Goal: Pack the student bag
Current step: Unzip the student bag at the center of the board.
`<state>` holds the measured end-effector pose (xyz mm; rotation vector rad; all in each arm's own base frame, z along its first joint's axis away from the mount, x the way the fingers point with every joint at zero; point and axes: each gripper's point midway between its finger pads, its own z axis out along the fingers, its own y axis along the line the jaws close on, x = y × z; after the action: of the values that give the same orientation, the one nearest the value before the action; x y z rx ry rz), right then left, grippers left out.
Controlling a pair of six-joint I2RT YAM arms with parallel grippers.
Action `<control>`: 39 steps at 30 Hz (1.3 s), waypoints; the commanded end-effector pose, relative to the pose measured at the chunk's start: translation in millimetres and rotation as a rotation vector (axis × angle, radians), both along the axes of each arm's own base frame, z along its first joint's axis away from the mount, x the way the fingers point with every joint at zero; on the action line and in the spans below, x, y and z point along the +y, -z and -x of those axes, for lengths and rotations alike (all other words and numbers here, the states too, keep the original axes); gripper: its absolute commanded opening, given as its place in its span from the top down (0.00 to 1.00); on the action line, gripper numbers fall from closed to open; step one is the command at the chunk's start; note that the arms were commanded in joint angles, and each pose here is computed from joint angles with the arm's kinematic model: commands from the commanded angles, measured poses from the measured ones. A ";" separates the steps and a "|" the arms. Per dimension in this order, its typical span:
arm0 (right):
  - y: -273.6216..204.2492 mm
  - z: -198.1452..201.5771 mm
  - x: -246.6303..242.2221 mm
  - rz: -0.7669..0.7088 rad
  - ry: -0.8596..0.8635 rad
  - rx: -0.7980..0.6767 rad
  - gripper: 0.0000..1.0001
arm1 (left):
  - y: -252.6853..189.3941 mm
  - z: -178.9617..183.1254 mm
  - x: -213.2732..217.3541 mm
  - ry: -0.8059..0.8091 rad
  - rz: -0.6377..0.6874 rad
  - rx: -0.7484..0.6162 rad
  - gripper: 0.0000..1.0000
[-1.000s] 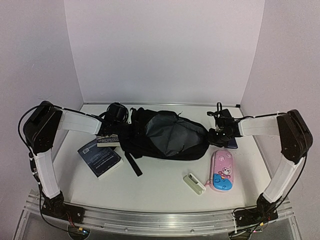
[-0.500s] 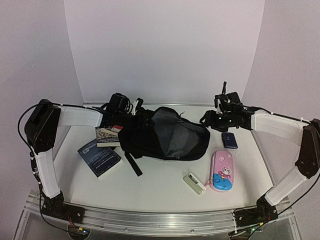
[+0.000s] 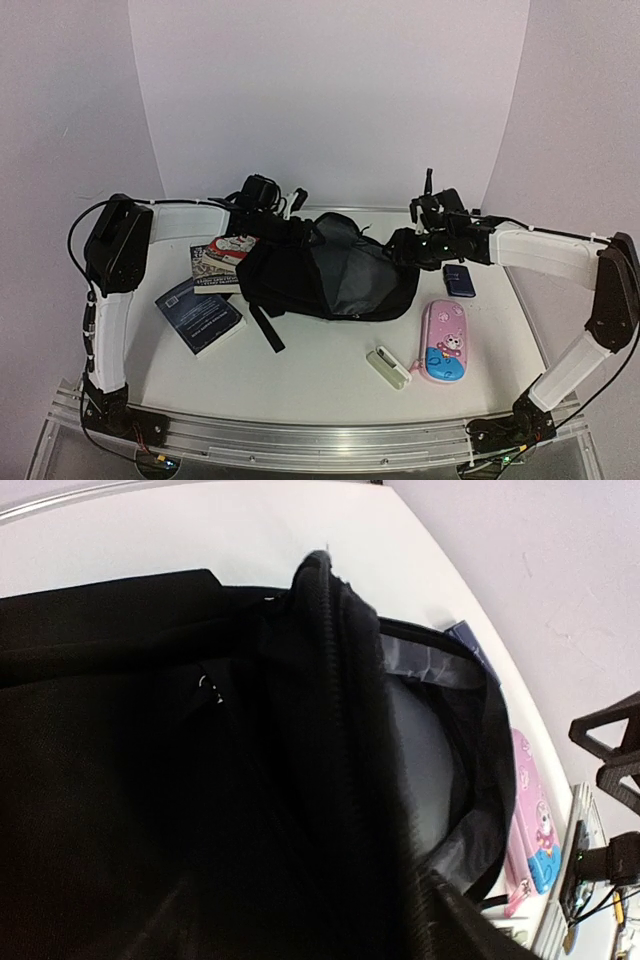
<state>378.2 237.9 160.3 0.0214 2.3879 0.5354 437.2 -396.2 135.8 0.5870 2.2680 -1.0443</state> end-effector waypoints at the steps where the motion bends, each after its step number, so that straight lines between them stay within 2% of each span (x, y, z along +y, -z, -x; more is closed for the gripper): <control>1: 11.2 -3.9 12.0 -0.014 0.014 0.004 0.42 | -14.8 -7.1 -8.8 0.023 0.005 -0.042 0.46; 4: 23.3 -11.5 -6.7 0.045 0.135 -0.003 0.44 | -23.2 -11.7 -3.5 -0.020 0.007 -0.061 0.68; 6: 31.6 -13.9 -28.8 0.123 0.237 -0.008 0.42 | -31.4 -10.0 -0.8 -0.034 0.023 -0.076 0.78; 8: 39.2 -13.3 -50.3 0.211 0.317 0.000 0.35 | -36.7 -7.6 2.0 -0.042 0.032 -0.085 0.85; 12: 61.8 -12.6 -76.2 0.286 0.382 0.047 0.29 | -38.7 -3.0 4.6 -0.044 0.032 -0.077 0.93; 15: 83.7 -13.8 -87.8 0.301 0.388 0.103 0.28 | -42.3 -1.6 6.9 -0.050 0.038 -0.073 0.98; 18: 100.3 -18.9 -76.1 0.290 0.332 0.128 0.30 | -50.7 1.1 7.6 -0.051 0.057 -0.079 1.00; 20: 106.5 -23.0 -68.9 0.276 0.307 0.135 0.37 | -60.3 2.8 7.8 -0.049 0.072 -0.088 1.00; 25: 111.0 -36.5 -86.3 0.305 0.350 0.133 0.85 | -86.9 4.1 24.7 -0.102 0.098 -0.101 1.00; 27: 112.4 -40.5 -107.1 0.308 0.386 0.145 0.97 | -99.7 3.4 39.8 -0.147 0.118 -0.092 1.00; 29: 114.9 -42.1 -129.1 0.314 0.417 0.161 1.00 | -109.7 2.6 59.5 -0.192 0.147 -0.076 1.00; 34: 123.9 -42.8 -166.6 0.336 0.452 0.199 1.00 | -122.9 3.3 98.8 -0.251 0.223 -0.016 1.00; 39: 130.1 -44.7 -183.1 0.333 0.463 0.224 1.00 | -107.9 2.7 124.2 -0.314 0.223 0.023 1.00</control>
<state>432.2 113.7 42.0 0.4164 2.5171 0.1345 418.0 -314.4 210.2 0.2437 2.2338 -1.1476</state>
